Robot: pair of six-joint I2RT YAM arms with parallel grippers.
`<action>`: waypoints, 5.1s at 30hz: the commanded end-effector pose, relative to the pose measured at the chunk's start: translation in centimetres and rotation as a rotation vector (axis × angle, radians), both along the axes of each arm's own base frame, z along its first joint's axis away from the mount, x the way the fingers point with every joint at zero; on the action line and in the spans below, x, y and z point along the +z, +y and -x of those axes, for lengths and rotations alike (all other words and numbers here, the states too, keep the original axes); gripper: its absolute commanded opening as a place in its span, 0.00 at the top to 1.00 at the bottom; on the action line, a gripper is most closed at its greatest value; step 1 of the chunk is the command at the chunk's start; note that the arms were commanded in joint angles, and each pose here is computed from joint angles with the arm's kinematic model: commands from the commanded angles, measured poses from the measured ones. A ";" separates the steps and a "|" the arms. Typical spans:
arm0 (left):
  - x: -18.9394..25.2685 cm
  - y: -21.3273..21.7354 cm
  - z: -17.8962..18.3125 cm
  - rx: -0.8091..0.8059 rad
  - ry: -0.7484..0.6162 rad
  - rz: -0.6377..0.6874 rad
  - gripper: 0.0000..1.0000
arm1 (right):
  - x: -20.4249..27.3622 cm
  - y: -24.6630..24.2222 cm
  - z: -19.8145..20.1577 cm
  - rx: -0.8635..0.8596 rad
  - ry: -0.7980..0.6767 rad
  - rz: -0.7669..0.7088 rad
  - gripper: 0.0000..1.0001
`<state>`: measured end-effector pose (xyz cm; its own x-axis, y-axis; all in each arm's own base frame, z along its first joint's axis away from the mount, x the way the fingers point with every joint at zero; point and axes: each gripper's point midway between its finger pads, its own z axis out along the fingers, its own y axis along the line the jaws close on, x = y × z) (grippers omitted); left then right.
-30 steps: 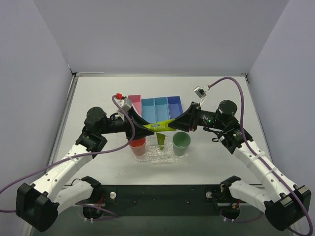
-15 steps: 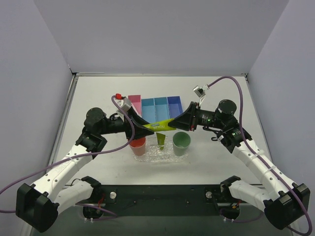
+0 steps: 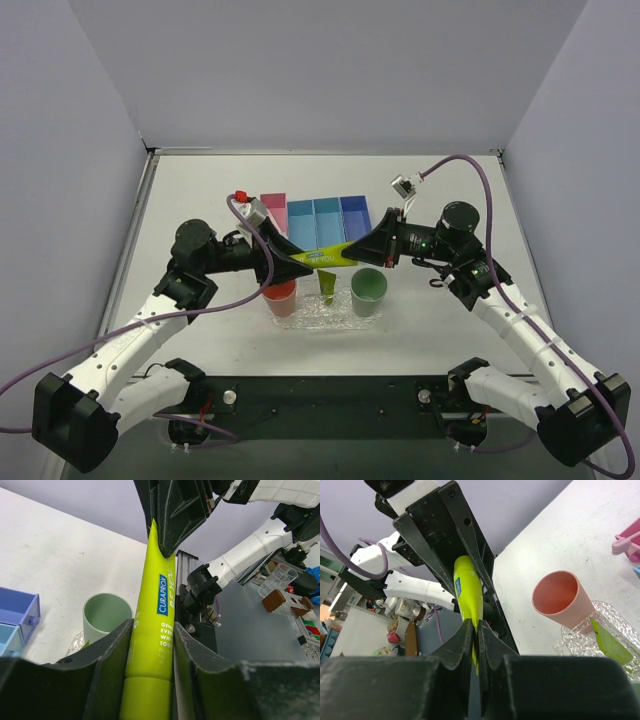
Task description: Prepare toiletry sets of a toothbrush and toothpaste on the tray
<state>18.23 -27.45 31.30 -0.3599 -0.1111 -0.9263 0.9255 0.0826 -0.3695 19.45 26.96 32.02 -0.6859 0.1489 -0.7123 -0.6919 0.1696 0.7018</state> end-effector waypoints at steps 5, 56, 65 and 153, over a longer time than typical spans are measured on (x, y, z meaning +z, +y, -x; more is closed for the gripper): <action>2.1 1.0 -1.2 0.090 -0.126 -0.027 0.28 | 1.3 -1.7 0.5 -0.070 -0.132 0.150 1.00; -2.3 14.4 -12.2 0.993 -0.025 -0.352 0.19 | -7.7 4.0 -1.9 -0.054 -0.231 1.097 1.00; -2.3 14.5 -12.3 0.993 -0.028 -0.356 0.19 | -8.6 4.2 -2.6 -0.037 -0.228 1.131 1.00; -1.0 17.7 -12.1 1.164 -0.053 -0.350 0.20 | -16.8 6.8 -3.8 0.035 -0.154 1.259 0.96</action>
<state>30.34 -10.20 29.03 -0.2123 -0.0705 -0.9747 0.2561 0.9585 -0.1251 23.31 33.62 15.78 -0.5660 -0.7071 -0.4239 -0.7747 0.6321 -0.0199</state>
